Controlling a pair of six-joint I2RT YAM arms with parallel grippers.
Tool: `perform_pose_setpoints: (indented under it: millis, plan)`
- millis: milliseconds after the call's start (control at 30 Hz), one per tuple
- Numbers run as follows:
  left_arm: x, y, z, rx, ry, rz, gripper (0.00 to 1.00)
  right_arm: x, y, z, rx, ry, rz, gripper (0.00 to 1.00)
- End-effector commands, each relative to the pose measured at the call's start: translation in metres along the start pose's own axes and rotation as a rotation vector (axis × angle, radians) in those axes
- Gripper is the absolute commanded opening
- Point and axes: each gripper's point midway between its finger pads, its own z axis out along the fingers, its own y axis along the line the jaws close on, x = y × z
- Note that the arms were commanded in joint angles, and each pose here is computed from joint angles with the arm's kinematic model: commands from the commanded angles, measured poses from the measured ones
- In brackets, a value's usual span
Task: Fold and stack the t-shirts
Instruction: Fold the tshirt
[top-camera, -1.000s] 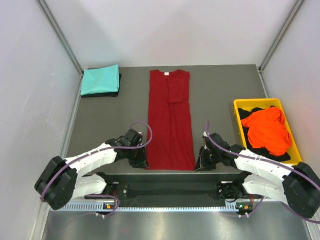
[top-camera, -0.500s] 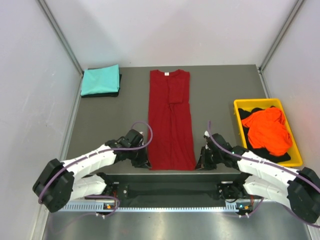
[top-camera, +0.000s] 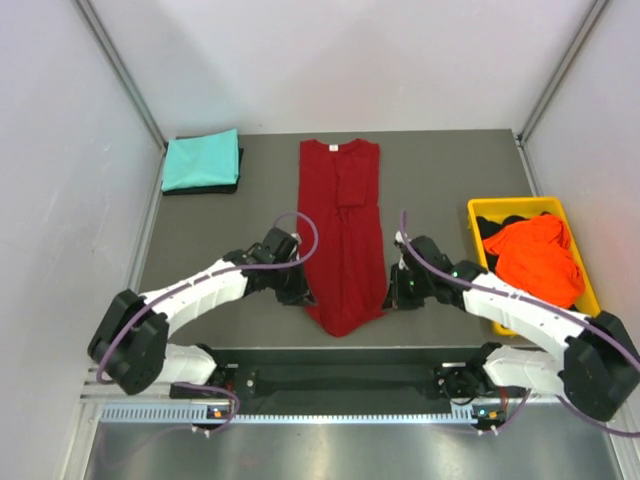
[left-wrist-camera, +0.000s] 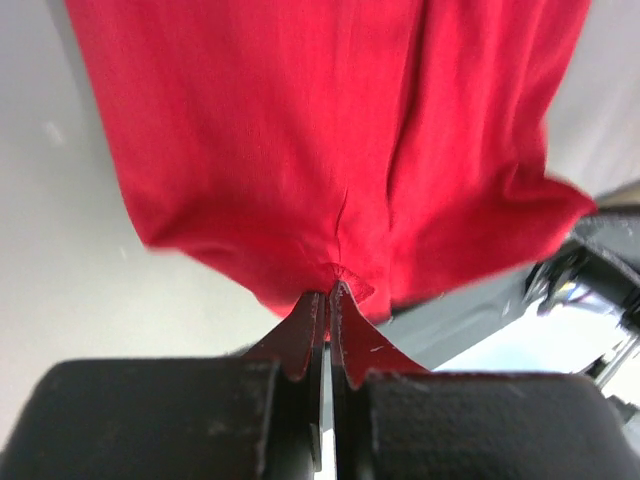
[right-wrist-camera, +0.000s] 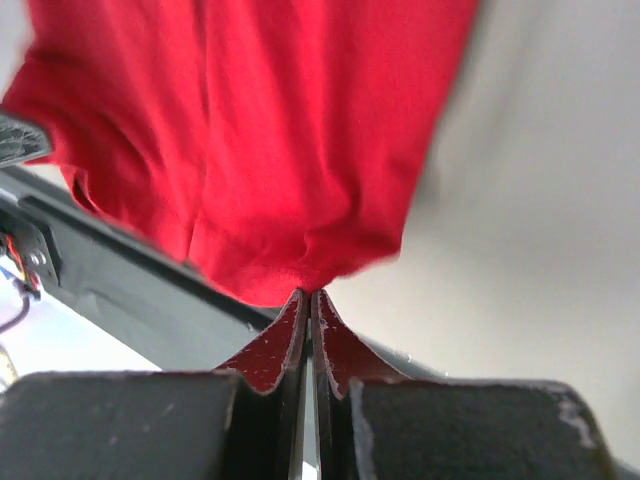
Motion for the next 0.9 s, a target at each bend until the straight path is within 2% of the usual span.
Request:
perform_pose_setpoints:
  millis: [0,167,300,467,500,667,867]
  plan:
    - [-0.053,-0.021,-0.006,0.04,-0.122,0.025,0.0,-0.041,0.005,-0.005,0.029,-0.061,-0.098,0.0]
    - [-0.12,-0.033,-0.01,0.066,-0.21,0.019,0.0,-0.085,0.013,0.001,0.055,-0.085,-0.138,0.0]
    - [-0.168,-0.021,-0.003,0.07,-0.231,-0.039,0.0,-0.128,0.013,0.003,0.056,-0.12,-0.165,0.0]
    - [-0.223,-0.033,-0.005,0.087,-0.286,-0.017,0.0,-0.173,-0.007,0.018,0.119,-0.107,-0.161,0.0]
    - [-0.231,-0.024,0.004,0.075,-0.272,-0.041,0.0,-0.189,-0.002,0.015,0.115,-0.133,-0.18,0.0]
    - [-0.268,-0.029,0.011,0.127,-0.289,-0.058,0.0,-0.218,-0.018,0.027,0.151,-0.111,-0.161,0.0]
    - [-0.293,-0.016,0.017,0.078,-0.325,-0.067,0.0,-0.253,-0.021,0.024,0.16,-0.153,-0.182,0.0]
